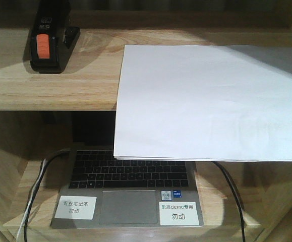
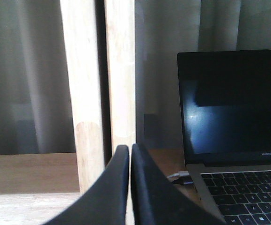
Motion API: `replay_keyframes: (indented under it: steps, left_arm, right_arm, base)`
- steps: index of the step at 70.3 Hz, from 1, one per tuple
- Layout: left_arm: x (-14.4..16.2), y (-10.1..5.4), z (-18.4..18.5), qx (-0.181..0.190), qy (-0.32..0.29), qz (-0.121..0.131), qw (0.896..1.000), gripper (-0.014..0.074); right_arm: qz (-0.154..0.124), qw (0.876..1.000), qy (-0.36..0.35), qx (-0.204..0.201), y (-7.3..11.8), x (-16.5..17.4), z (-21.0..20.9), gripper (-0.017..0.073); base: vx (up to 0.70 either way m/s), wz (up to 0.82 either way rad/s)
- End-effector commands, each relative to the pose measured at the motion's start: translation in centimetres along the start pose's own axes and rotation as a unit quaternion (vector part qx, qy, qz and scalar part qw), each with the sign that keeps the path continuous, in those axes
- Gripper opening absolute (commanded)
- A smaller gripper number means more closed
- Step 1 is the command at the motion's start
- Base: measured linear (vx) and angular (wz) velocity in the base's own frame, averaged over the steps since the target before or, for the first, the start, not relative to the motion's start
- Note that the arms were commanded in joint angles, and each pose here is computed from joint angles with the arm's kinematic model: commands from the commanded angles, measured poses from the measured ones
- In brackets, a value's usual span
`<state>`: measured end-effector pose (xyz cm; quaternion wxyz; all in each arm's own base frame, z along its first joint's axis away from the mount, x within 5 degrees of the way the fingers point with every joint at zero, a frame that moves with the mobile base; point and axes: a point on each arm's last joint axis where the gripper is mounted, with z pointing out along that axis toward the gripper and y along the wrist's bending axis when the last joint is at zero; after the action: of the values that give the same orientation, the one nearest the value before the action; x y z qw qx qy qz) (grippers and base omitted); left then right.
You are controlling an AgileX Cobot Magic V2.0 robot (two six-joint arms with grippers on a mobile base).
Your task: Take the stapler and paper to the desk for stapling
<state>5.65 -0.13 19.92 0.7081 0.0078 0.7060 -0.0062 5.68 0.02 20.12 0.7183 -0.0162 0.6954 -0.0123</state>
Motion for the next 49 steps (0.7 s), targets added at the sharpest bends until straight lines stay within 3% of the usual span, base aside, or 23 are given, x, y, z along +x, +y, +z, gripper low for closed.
replay_keyframes:
  steps: [1, 35, 49]
  left_arm:
    - [-0.4, 0.0, -0.1, -0.001, -0.039, -0.006, 0.999, -0.0006]
    - [-0.4, 0.0, -0.1, -0.001, -0.039, -0.006, 0.999, -0.0006]
    - [-1.5, 0.1, -0.3, -0.005, -0.102, -0.006, 0.995, -0.0006]
  right_arm:
    - [-0.004, 0.999, -0.040, -0.002, 0.0, -0.6, -0.1, -0.0010]
    - [-0.004, 0.999, -0.040, -0.002, 0.0, -0.6, -0.1, -0.0010]
    - [-0.004, 0.999, -0.040, -0.002, 0.0, -0.6, -0.1, -0.0010]
  base:
    - [0.00, 0.00]
    - [0.00, 0.00]
    - [0.00, 0.00]
